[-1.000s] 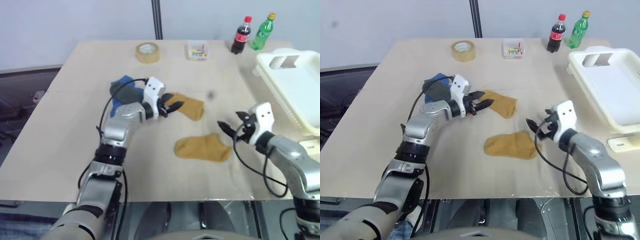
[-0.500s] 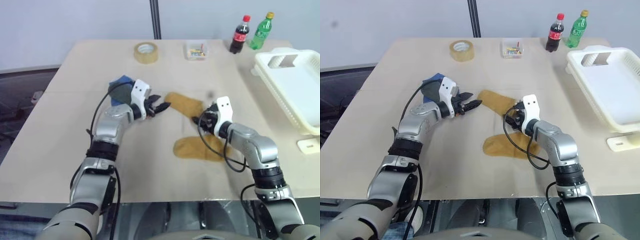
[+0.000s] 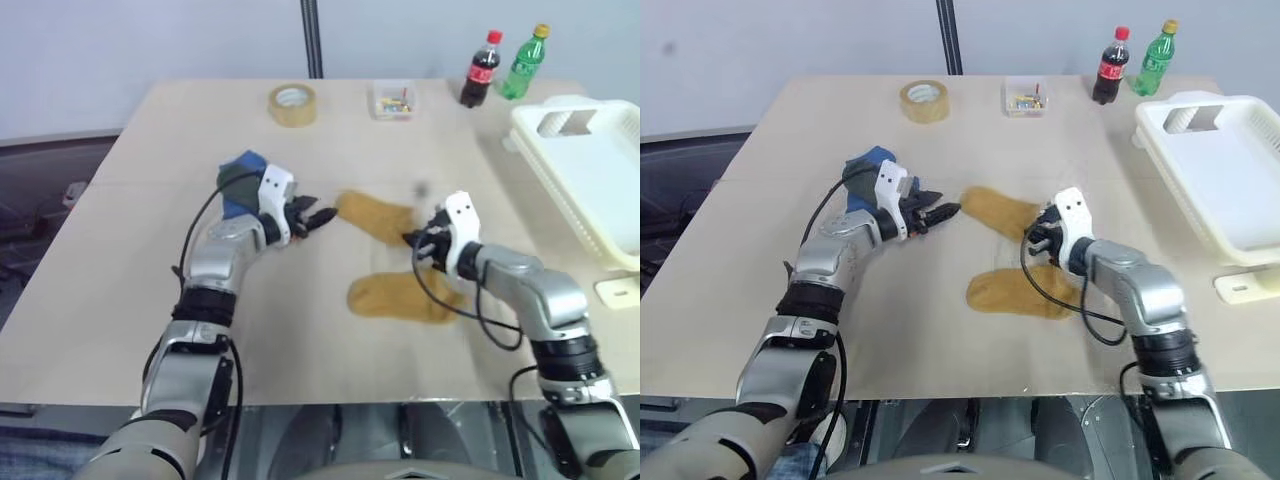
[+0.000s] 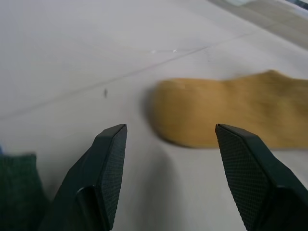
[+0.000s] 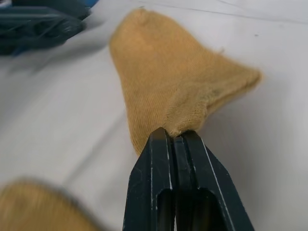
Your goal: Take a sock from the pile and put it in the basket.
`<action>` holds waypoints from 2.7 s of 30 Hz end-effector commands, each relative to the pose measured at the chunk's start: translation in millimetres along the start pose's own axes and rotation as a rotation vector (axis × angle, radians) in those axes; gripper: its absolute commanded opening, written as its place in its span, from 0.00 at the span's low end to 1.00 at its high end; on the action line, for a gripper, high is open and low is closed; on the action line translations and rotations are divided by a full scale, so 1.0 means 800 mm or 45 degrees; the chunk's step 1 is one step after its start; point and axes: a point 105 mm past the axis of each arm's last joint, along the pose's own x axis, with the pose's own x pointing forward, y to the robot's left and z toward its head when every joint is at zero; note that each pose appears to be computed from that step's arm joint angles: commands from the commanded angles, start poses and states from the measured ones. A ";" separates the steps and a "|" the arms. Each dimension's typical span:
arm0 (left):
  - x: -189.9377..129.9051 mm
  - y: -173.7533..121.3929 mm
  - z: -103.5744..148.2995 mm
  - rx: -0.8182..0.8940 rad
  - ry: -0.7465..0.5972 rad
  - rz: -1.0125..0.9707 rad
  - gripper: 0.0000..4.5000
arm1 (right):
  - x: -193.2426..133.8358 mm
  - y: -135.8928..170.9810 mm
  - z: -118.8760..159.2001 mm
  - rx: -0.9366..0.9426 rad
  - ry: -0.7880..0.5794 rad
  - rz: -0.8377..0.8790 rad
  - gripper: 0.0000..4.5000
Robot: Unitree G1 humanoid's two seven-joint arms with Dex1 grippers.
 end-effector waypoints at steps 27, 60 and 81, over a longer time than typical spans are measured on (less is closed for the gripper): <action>0.028 -0.034 -0.033 -0.448 0.096 -0.103 0.03 | -0.019 0.004 0.004 -0.105 -0.028 0.065 0.00; 0.054 -0.034 -0.049 -0.288 0.137 -0.007 0.00 | -0.019 0.010 0.000 -0.104 -0.051 0.061 0.00; -0.033 -0.062 -0.041 -0.526 -0.001 -0.159 0.00 | -0.043 0.050 0.016 -0.154 -0.114 0.236 0.00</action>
